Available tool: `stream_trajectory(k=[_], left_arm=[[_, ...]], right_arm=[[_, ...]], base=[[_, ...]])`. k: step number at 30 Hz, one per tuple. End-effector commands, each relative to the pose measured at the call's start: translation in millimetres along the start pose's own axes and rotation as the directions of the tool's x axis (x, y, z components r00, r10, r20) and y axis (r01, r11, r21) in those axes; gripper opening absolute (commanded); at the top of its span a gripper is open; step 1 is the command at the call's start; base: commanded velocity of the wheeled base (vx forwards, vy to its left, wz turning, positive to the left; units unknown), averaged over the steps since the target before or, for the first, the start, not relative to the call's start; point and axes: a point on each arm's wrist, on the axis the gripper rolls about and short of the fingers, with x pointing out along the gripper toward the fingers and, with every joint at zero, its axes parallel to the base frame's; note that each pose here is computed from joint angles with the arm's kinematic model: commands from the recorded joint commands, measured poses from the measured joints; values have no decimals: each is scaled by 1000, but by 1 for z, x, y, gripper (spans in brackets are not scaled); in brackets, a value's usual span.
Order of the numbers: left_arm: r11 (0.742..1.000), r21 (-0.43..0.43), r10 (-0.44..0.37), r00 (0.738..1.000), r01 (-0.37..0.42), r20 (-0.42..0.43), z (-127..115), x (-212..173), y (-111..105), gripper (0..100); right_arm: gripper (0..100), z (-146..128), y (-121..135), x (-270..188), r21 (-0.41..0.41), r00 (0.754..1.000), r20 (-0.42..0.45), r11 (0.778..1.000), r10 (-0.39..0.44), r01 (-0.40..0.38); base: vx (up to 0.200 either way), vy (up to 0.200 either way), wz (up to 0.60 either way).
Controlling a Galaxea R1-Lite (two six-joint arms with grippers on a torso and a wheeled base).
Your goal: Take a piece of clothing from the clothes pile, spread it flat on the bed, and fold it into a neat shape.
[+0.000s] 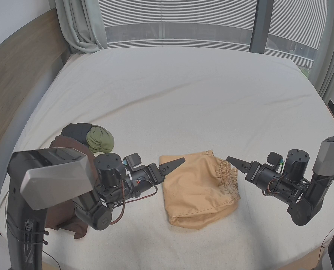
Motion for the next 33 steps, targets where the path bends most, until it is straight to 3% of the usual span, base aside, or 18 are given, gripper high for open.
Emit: stream_trajectory(k=[1,8,16,21,26,33], left_arm=[[999,32,-17,999,15,41,23,-27,-24,100],[998,62,-27,999,24,43,46,-80,-46,100],[995,90,33,999,-35,25,57,-155,-41,100],[993,95,68,998,-66,-15,51,-187,-31,100],[960,265,114,991,-93,-64,35,-206,-21,100],[947,309,132,985,-92,-111,22,-209,-18,100]], right_arm=[[100,-2,2,0,-1,1000,-8,1000,4,-4],[100,-4,3,0,-2,1000,-12,1000,2,-2],[100,-12,3,-3,-3,999,-44,1000,-4,4],[100,-18,5,-3,-6,998,-66,1000,-2,2],[100,-32,-12,-4,-51,990,-125,997,-67,61],[100,-46,-34,-6,-87,973,-181,988,-143,129]], base=[[0,0,0],[0,0,0],[0,0,0],[0,0,0],[0,0,0],[0,0,0]])
